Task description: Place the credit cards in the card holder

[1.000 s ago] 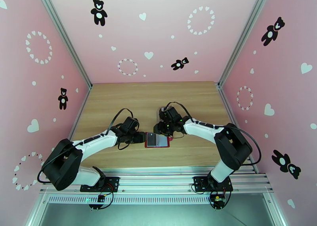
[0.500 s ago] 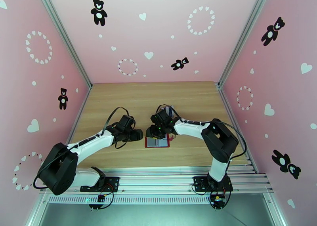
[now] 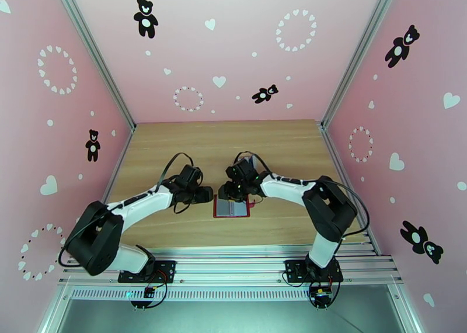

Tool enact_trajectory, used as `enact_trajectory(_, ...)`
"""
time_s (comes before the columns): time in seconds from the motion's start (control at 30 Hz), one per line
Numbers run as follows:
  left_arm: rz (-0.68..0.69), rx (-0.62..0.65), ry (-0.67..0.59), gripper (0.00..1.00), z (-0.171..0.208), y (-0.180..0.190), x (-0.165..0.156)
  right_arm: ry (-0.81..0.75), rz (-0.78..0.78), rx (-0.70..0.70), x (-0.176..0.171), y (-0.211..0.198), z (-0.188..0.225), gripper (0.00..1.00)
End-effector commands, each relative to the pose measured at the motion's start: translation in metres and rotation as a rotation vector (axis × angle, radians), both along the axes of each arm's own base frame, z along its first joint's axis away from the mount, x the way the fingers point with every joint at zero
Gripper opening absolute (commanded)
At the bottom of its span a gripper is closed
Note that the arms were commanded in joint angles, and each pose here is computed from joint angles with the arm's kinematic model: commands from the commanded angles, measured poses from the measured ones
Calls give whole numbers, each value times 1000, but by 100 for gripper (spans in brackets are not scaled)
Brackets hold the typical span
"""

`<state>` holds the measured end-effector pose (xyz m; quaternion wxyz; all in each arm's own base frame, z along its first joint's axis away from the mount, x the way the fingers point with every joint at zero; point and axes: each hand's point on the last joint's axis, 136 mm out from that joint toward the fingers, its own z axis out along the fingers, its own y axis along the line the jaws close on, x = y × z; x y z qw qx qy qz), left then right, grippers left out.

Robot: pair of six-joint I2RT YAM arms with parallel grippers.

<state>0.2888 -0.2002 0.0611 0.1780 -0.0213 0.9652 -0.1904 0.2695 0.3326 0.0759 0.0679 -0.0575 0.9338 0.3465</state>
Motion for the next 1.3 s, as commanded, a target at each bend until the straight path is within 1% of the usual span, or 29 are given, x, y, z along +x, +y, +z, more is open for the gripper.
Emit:
enact_trajectory(0.0,-18,-75,-56,71,18,-21,31,-115,-2,-129,14,-29,34,43)
enact_trajectory(0.07,-16,-118,-56,70,20,-32,44,-166,-3,-198,21,-43,47,43)
enact_trajectory(0.2,-34,-173,-61,70,25,-54,69,-242,-29,-269,37,-67,73,44)
enact_trajectory(0.3,-50,-210,-67,71,30,-70,86,-280,-56,-319,50,-86,85,50)
enact_trajectory(0.33,-54,-219,-69,71,31,-74,91,-289,-65,-335,54,-92,88,51)
enact_trajectory(0.37,-57,-228,-66,71,30,-79,96,-300,-73,-355,58,-98,91,54)
enact_trajectory(0.53,-72,-273,-65,71,26,-96,113,-319,-105,-447,74,-120,90,55)
enact_trajectory(0.8,-90,-315,-64,68,7,-110,125,-300,-138,-478,83,-134,83,55)
enact_trajectory(0.93,-82,-327,-69,67,-1,-107,130,-289,-137,-495,82,-137,79,55)
enact_trajectory(1.07,-54,-381,-57,68,-9,-101,135,-278,-137,-516,83,-139,73,55)
enact_trajectory(1.27,-65,-406,-25,64,-25,-105,134,-268,-135,-547,88,-140,67,55)
